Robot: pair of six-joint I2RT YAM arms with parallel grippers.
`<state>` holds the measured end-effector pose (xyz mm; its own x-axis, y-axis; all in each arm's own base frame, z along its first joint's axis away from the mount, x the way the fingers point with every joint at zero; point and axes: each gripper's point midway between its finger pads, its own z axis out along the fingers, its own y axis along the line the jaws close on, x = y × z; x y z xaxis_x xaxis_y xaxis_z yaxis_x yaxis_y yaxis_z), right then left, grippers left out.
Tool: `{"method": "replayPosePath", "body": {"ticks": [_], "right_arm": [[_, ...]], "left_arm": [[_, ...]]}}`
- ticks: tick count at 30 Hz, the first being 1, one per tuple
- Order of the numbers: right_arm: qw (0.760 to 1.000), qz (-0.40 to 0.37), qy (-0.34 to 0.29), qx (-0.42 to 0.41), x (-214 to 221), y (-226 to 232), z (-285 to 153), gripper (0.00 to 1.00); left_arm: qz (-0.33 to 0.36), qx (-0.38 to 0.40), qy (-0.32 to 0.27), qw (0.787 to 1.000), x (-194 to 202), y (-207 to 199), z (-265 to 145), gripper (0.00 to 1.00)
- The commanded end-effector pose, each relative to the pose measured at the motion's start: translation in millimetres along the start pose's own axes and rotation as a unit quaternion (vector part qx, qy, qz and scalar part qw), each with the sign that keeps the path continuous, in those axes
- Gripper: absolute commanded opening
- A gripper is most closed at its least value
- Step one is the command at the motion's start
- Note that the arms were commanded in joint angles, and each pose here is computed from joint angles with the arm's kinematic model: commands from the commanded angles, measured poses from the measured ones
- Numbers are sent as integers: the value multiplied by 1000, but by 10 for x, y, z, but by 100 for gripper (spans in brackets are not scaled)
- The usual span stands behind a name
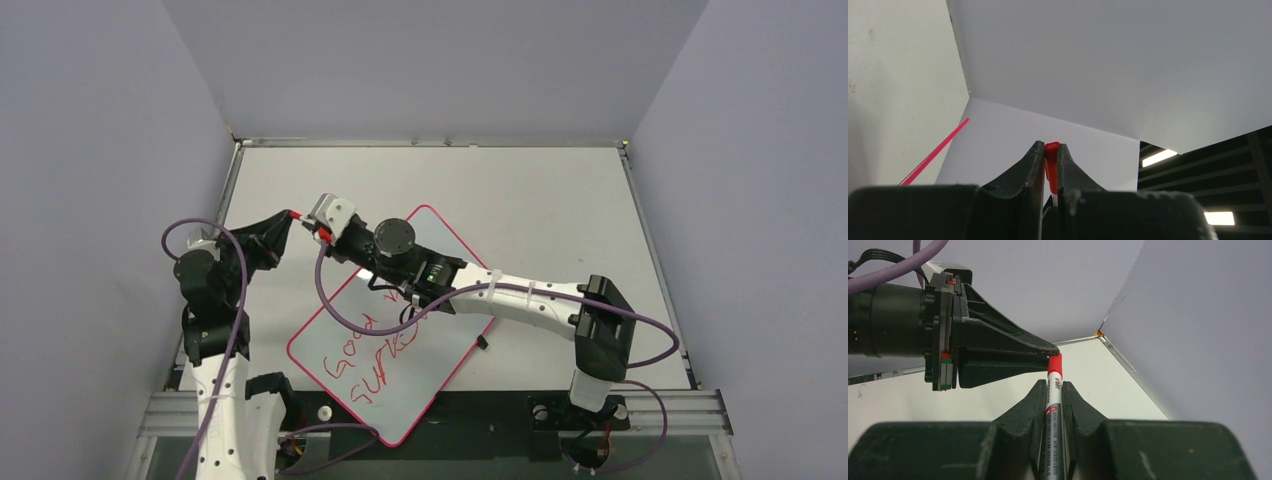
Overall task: Write a sentence on the whiteboard
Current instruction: Insert the pen cap into the whiteboard marker.
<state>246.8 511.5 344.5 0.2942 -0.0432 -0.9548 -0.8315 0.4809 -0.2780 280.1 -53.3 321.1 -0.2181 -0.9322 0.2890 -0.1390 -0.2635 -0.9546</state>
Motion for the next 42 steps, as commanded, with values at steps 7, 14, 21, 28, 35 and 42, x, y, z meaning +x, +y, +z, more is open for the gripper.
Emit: {"method": "replayPosePath", "body": {"ticks": [7, 14, 21, 28, 35, 42], "right_arm": [[1000, -2, -11, -11, -97, -4, 155, 0], [997, 78, -19, -1, -134, -83, 256, 0], [976, 212, -42, -22, -317, -28, 492, 0], [950, 305, -41, -44, -408, 17, 623, 0], [922, 375, -4, -95, -338, 231, 668, 0], [919, 386, 0, -85, -318, 150, 526, 0]], "left_arm": [[84, 71, 85, 990, 526, -561, -267, 0], [119, 120, 102, 980, 676, -807, -376, 0], [147, 186, 120, 964, 823, -1090, -502, 0], [188, 219, 125, 949, 942, -1251, -596, 0], [205, 226, 133, 943, 982, -1256, -594, 0], [223, 222, 143, 938, 1016, -1216, -592, 0]]}}
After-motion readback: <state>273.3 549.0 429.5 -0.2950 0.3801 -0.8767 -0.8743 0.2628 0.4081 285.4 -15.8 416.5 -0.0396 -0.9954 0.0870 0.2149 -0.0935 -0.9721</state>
